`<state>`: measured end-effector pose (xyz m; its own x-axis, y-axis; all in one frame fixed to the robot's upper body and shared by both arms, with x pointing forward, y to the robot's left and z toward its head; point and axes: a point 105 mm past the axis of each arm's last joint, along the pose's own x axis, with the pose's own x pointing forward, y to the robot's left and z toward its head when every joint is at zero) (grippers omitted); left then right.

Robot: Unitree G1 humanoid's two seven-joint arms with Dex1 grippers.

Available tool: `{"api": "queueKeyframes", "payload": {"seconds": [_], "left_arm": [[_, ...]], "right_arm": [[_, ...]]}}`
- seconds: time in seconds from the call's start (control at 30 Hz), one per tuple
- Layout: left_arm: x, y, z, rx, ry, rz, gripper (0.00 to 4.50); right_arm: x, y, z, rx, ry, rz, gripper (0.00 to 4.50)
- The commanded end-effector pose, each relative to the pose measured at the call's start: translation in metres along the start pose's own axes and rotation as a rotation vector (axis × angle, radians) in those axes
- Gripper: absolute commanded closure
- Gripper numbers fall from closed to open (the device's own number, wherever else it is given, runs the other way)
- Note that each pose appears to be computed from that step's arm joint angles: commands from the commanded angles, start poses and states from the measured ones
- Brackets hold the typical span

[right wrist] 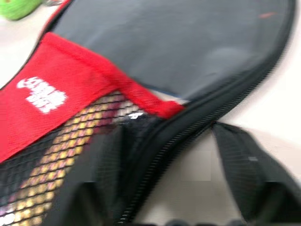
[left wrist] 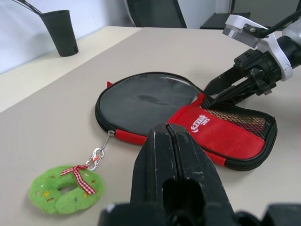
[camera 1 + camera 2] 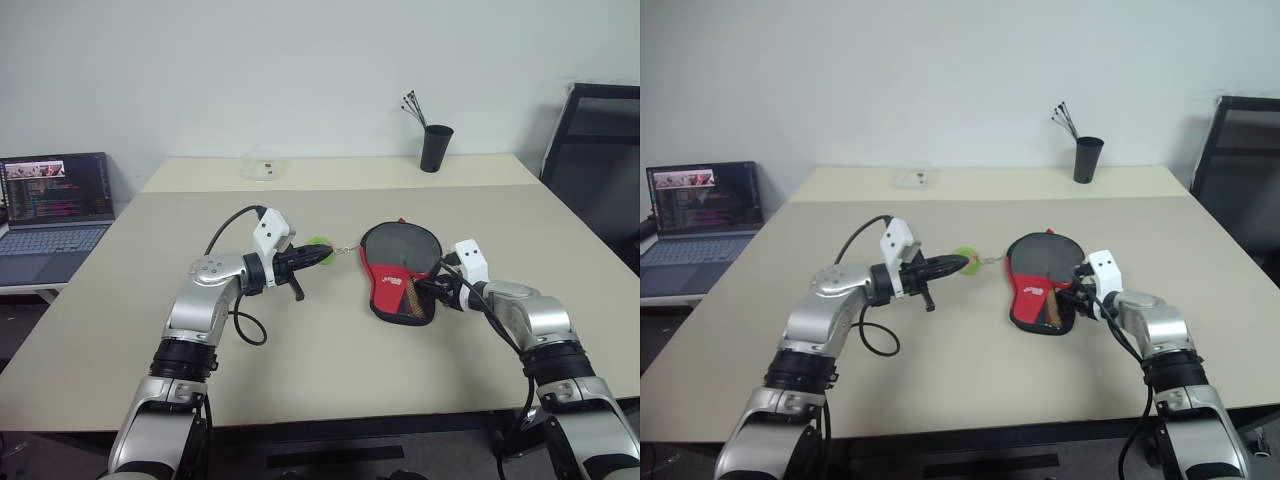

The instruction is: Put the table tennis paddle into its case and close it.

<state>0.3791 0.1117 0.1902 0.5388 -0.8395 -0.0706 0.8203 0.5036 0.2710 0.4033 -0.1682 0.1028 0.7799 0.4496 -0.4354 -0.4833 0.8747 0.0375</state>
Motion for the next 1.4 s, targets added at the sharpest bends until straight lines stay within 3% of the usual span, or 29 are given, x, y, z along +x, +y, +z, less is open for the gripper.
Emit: {"api": "queueKeyframes", "payload": {"seconds": [0.03, 0.2, 0.23, 0.43, 0.7, 1.03, 1.4], "left_arm": [[-0.005, 0.002, 0.014, 0.06, -0.028, 0.009, 4.5], [-0.023, -0.001, 0.004, 0.037, 0.008, -0.011, 4.5], [-0.03, -0.003, 0.001, 0.027, 0.024, -0.02, 4.5], [-0.07, -0.012, -0.019, -0.019, 0.131, -0.048, 4.5], [-0.085, -0.036, -0.025, -0.04, 0.176, -0.121, 4.5], [-0.089, -0.058, -0.027, -0.062, 0.191, -0.193, 4.5], [-0.095, -0.062, -0.026, -0.06, 0.202, -0.227, 4.5]], "right_arm": [[0.007, 0.008, -0.019, -0.007, 0.08, 0.017, 2.98], [0.014, 0.021, -0.013, -0.007, 0.067, 0.048, 4.39], [0.016, 0.024, -0.01, -0.008, 0.058, 0.057, 4.46], [0.021, 0.049, 0.015, -0.016, 0.004, 0.146, 4.46], [0.025, 0.094, 0.03, -0.027, -0.016, 0.284, 4.46], [0.005, 0.13, 0.011, -0.009, 0.023, 0.358, 4.46], [-0.038, 0.134, -0.021, 0.087, 0.074, 0.293, 4.46]]}}
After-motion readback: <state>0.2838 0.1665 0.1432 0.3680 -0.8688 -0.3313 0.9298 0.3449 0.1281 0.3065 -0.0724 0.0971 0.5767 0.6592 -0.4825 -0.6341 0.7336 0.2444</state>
